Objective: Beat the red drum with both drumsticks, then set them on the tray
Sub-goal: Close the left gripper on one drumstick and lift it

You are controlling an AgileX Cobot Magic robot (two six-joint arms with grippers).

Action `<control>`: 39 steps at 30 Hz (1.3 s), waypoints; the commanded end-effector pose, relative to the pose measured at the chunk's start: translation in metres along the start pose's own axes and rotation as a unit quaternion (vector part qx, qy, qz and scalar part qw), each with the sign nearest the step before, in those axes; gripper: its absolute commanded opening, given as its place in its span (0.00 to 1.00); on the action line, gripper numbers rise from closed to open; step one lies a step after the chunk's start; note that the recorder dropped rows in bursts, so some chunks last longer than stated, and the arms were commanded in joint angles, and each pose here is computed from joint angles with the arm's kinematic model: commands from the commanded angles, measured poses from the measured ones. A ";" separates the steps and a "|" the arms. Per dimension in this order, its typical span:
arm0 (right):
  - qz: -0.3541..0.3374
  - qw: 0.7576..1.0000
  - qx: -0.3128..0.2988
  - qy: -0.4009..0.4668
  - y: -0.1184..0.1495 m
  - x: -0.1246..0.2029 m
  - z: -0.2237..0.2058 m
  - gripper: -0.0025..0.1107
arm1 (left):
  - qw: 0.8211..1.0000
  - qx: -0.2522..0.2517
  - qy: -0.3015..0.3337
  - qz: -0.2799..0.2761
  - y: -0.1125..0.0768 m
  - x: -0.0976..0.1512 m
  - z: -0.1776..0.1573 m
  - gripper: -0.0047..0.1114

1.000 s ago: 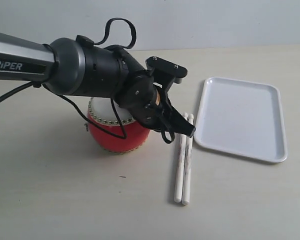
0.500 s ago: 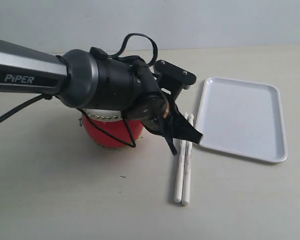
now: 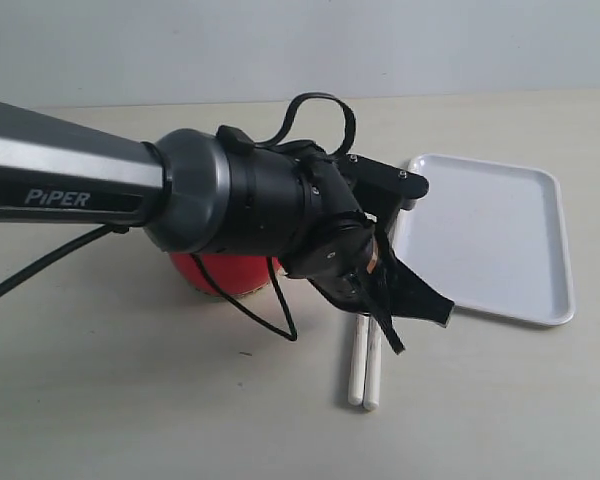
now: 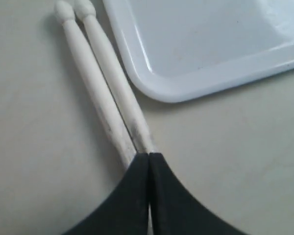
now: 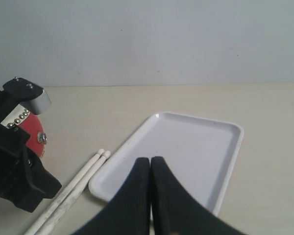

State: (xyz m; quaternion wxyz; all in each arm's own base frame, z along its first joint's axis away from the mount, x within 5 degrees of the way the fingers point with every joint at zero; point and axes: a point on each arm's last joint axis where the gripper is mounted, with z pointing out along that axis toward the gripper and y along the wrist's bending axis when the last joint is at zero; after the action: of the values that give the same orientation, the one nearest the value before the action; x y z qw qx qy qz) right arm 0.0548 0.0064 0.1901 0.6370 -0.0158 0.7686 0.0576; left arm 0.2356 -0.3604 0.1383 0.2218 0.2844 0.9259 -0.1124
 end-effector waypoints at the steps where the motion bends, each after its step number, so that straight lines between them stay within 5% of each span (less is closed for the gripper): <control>1: -0.001 1.000 0.004 -0.003 -0.001 0.001 0.000 0.02 | 0.998 -0.033 0.050 -0.034 0.012 0.008 0.001 0.09; 6: -0.001 1.000 0.004 -0.003 -0.001 0.001 0.000 0.02 | 0.996 -0.029 0.062 -0.052 0.011 0.010 0.001 0.41; 23: -0.001 1.000 0.004 -0.003 -0.001 0.001 0.000 0.02 | 0.996 -0.018 0.069 -0.058 0.009 0.019 0.025 0.41; 27: -0.001 1.000 0.004 -0.003 -0.001 0.001 0.000 0.02 | 0.996 -0.018 0.069 -0.058 0.009 0.019 0.025 0.31; 31: -0.001 1.000 0.004 -0.003 -0.001 0.001 0.000 0.02 | 0.996 -0.018 0.069 -0.058 0.009 0.019 0.025 0.06; 39: -0.001 1.000 0.004 -0.003 -0.001 0.001 0.000 0.02 | 0.996 -0.019 0.068 -0.054 0.009 0.019 0.025 0.04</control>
State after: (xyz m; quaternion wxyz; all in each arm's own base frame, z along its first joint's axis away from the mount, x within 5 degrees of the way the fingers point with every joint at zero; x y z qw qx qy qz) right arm 0.0548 0.0064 0.1901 0.6370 -0.0158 0.7686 0.0576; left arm 0.2350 -0.3540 0.1102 0.1605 0.2359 0.9541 -0.0906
